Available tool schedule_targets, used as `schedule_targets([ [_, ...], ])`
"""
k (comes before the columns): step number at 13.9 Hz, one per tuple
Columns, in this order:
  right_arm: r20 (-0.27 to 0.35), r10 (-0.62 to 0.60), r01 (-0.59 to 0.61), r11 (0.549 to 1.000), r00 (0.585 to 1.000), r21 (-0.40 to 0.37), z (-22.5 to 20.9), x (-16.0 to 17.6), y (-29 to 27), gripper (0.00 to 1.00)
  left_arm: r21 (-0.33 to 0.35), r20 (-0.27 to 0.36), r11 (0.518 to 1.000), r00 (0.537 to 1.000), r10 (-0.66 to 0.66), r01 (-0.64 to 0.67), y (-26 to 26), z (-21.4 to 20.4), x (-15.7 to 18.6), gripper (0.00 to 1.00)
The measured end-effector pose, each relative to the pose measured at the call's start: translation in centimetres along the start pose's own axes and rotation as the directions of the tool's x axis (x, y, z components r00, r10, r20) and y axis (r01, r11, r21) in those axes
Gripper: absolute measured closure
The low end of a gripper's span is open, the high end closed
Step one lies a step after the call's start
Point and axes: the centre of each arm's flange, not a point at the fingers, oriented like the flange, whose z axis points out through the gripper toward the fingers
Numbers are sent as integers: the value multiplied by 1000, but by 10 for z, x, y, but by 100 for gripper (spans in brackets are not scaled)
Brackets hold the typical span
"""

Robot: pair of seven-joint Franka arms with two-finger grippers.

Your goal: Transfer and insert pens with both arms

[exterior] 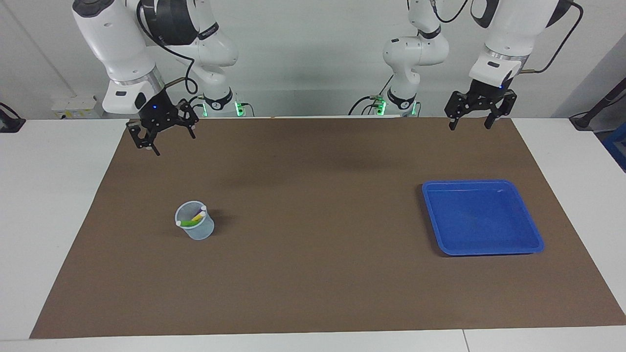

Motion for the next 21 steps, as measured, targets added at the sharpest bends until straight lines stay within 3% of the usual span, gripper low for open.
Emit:
schedule_targets([
  [4, 45, 139, -139, 990, 989, -7, -9, -21, 10, 0, -1, 2, 1000, 1000, -1, 1, -15, 1, 0, 0],
  [7, 85, 342, -342, 940, 936, -10, -15, -26, -2, 0, -1, 18, 1000, 1000, -3, 3, -16, 3, -2, 0],
  [10, 104, 461, -461, 887, 881, -23, -34, -26, -14, 0, 4, 43, 998, 997, -58, 57, -43, 5, -6, 0],
  [16, 138, 476, -478, 878, 868, -25, -43, -34, -19, 0, 8, 45, 998, 997, -67, 66, -48, 6, -6, 0],
  [21, 118, 476, -476, 879, 871, -30, -54, -37, -24, 0, 8, 45, 998, 997, -67, 67, -49, 6, -6, 0],
])
